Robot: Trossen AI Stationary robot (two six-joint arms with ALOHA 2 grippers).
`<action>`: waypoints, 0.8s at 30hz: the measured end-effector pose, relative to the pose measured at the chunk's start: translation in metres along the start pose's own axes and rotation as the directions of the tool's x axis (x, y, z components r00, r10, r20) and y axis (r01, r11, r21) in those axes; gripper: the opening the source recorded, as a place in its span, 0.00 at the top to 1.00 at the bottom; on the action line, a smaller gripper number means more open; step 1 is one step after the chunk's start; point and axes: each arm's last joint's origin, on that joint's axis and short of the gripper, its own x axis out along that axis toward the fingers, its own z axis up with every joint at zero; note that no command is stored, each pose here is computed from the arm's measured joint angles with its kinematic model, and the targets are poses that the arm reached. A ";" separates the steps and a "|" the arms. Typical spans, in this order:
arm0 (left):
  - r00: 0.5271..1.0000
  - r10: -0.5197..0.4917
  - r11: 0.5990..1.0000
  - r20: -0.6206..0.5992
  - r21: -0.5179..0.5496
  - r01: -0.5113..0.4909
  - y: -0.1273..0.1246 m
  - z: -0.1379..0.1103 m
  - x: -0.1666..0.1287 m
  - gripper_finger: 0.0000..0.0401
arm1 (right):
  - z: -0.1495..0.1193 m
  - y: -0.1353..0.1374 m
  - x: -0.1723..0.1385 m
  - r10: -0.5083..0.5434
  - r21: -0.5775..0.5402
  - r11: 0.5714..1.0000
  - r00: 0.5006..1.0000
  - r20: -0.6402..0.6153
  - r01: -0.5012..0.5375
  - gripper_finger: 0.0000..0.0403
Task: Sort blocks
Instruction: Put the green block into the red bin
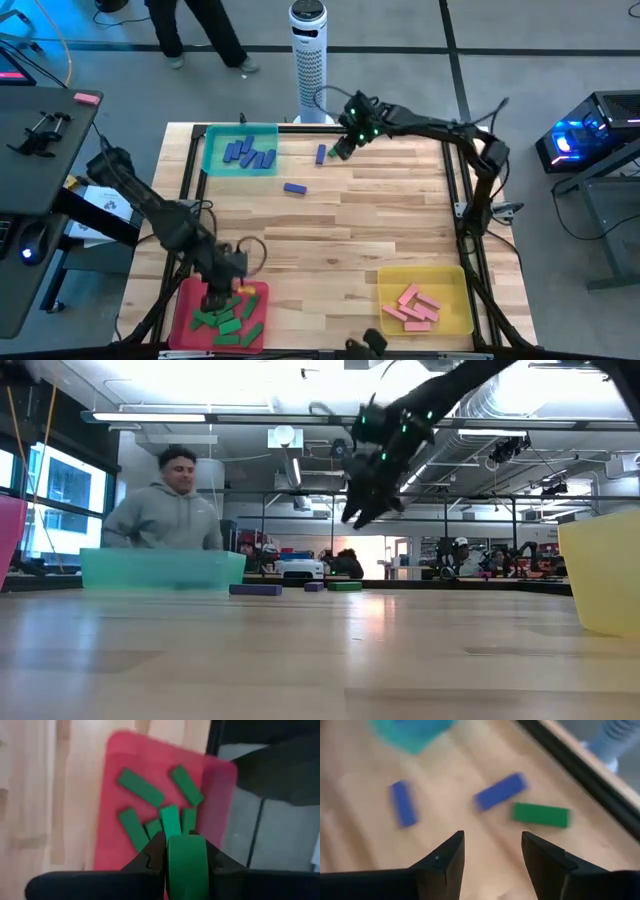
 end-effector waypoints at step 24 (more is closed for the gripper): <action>0.983 0.115 0.975 -0.141 -0.174 -0.139 -0.011 -0.014 0.037 0.49 | 0.029 -0.067 0.111 -0.145 0.060 0.982 0.923 -0.356 0.177 0.56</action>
